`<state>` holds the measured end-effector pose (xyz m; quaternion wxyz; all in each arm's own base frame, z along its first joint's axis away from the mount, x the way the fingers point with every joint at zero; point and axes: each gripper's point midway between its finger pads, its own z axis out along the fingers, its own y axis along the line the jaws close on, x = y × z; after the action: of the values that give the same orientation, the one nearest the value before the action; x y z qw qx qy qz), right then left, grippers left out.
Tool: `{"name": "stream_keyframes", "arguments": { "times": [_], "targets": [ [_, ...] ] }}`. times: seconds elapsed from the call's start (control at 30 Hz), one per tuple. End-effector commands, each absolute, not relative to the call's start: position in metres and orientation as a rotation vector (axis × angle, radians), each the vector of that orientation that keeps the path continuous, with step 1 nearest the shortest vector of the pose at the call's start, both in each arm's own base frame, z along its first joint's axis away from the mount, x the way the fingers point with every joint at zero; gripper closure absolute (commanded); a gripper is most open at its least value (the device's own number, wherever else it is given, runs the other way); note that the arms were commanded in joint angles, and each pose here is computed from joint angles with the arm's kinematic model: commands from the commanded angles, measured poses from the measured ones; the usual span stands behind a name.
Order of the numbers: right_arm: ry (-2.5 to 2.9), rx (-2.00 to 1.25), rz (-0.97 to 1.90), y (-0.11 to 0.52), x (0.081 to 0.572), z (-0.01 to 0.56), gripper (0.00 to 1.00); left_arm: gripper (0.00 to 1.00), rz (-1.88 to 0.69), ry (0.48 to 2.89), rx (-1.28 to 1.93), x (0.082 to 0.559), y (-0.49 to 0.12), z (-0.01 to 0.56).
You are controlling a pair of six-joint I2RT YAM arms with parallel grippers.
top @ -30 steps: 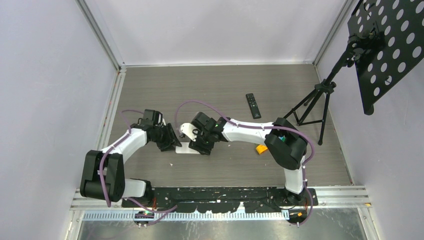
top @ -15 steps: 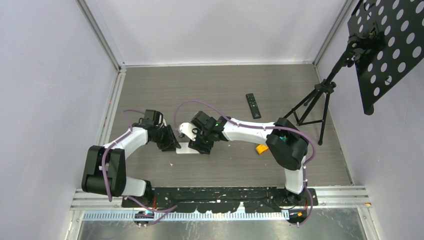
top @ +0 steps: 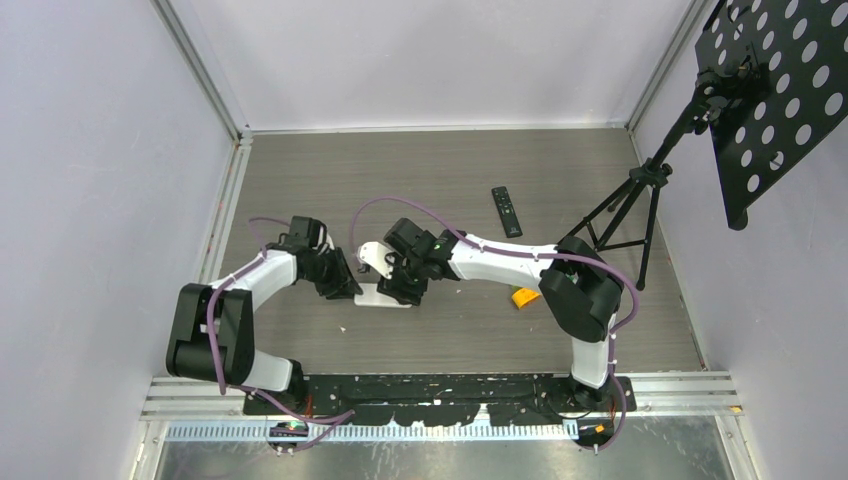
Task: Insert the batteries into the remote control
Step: Load the battery cover into the remote control.
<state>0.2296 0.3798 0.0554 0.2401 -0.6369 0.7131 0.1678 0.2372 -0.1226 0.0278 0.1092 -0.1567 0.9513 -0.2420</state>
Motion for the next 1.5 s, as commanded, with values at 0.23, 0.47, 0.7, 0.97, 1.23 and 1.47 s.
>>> {"name": "stream_keyframes", "arguments": {
  "times": [0.23, 0.47, 0.7, 0.97, 1.23, 1.47],
  "targets": [
    [1.900, -1.768, 0.488, 0.383, 0.232, 0.075, 0.66, 0.72, -0.703, 2.729, -0.415, 0.270, -0.124, 0.043],
    [1.916, -1.771, 0.511, 0.383, 0.228, 0.070, 0.66, 0.70, -0.681, 2.725, -0.417, 0.268, -0.121, 0.046],
    [1.926, -1.786, 0.495, 0.384, 0.230, 0.060, 0.66, 0.68, -0.681, 2.724, -0.413, 0.267, -0.121, 0.047],
    [1.937, -1.780, 0.480, 0.386, 0.235, 0.054, 0.66, 0.66, -0.682, 2.719, -0.407, 0.267, -0.121, 0.050],
    [1.929, -1.763, 0.471, 0.387, 0.241, 0.054, 0.66, 0.66, -0.688, 2.716, -0.401, 0.266, -0.122, 0.052],
    [1.924, -1.757, 0.471, 0.388, 0.242, 0.056, 0.66, 0.67, -0.691, 2.717, -0.398, 0.266, -0.122, 0.051]
  ]
}}
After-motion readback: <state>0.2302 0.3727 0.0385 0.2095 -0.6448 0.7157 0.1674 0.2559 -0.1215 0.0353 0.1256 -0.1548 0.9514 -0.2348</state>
